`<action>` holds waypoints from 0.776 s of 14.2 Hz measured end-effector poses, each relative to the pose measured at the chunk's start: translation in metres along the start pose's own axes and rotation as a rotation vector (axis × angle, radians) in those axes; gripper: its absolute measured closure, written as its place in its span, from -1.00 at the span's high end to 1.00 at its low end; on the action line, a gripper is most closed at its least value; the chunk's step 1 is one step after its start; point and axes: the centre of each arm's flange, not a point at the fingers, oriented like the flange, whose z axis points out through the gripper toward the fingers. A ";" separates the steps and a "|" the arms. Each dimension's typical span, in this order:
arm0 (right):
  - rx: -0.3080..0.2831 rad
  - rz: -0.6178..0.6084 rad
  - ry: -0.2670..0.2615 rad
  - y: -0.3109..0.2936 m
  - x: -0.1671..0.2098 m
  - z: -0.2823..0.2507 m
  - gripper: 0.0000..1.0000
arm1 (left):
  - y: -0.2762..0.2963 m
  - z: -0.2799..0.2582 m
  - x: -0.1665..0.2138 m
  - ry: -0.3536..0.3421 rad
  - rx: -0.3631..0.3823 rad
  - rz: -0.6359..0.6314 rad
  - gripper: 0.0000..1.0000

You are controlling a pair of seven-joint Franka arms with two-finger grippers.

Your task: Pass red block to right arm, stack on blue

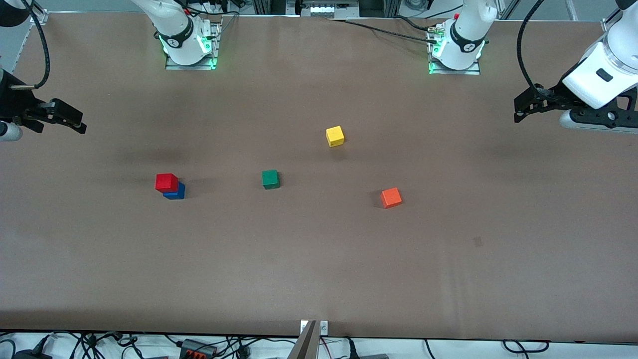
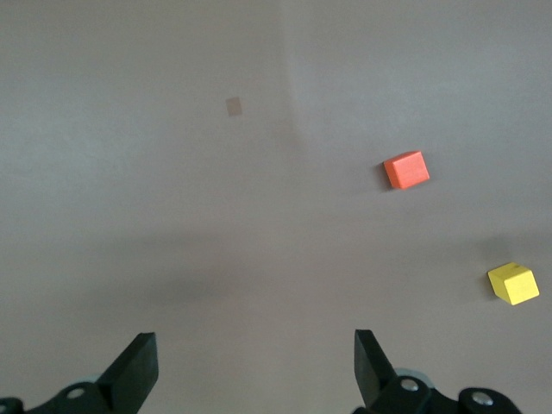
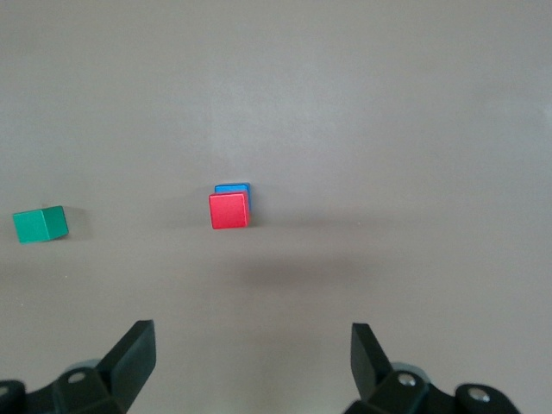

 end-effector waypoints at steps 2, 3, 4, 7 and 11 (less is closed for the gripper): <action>-0.001 -0.001 0.000 0.000 -0.001 -0.001 1.00 | 0.001 0.002 -0.002 -0.021 0.001 0.001 1.00; -0.001 -0.002 0.000 -0.001 -0.001 -0.001 1.00 | 0.002 0.002 -0.003 -0.025 0.001 0.003 1.00; -0.001 -0.003 -0.001 -0.001 -0.001 -0.001 1.00 | 0.004 0.002 -0.003 -0.026 0.001 0.007 1.00; -0.001 -0.005 -0.002 -0.002 -0.001 -0.001 1.00 | 0.007 0.002 -0.003 -0.028 0.002 0.013 1.00; -0.002 -0.007 -0.005 -0.002 -0.001 0.000 1.00 | 0.009 0.001 -0.003 -0.024 0.002 0.016 1.00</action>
